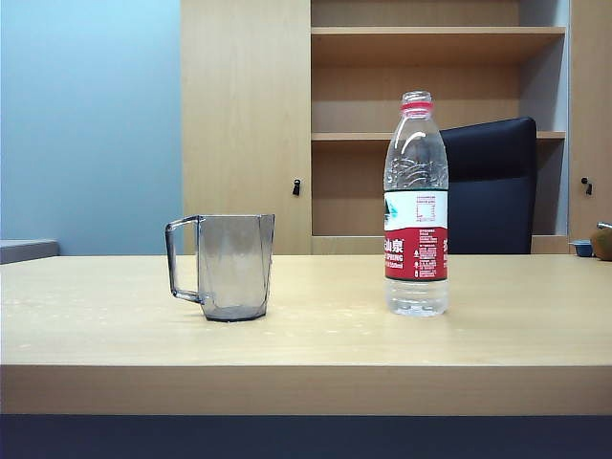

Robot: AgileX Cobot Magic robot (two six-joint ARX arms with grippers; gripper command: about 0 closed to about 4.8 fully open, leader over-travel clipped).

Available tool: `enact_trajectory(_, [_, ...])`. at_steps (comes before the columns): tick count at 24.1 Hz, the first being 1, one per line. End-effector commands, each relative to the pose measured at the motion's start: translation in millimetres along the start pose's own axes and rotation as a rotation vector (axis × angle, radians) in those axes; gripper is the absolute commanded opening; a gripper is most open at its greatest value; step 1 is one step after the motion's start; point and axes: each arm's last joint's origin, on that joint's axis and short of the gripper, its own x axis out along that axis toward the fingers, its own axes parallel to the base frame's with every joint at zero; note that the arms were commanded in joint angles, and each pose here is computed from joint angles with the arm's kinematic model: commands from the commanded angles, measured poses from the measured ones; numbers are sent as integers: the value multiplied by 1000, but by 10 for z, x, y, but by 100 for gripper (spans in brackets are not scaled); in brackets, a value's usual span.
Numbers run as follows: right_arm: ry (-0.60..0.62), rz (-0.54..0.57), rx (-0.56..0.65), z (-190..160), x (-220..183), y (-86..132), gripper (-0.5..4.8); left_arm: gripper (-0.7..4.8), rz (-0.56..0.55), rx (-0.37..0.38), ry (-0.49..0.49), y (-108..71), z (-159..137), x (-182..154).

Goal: Pick up the mineral water bottle on the table and pour water into the mug until it's half full.

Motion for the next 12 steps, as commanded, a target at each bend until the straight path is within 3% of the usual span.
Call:
enact_trajectory(1, [-171, 111, 103, 389, -124, 15, -5, -2, -8, 2, -158, -13, 401, -115])
enact_trajectory(4, [-337, 276, 165, 924, -419, 28, -5, -2, -38, -105, -322, -33, 896, -348])
enact_trajectory(7, [-470, 479, 156, 1371, -794, 50, 1, -2, -145, -104, -354, -74, 1215, -519])
enact_trajectory(8, [-493, 487, 171, 1468, -858, 44, 1, -2, -187, -100, -319, -87, 1260, -508])
enact_trajectory(10, [-503, 518, 179, 1714, -942, 40, 1, -2, -385, -95, -112, -138, 1364, -282])
enact_trajectory(12, [-435, 572, 166, 1881, -800, 58, 12, -2, -550, -75, 19, -171, 1417, 10])
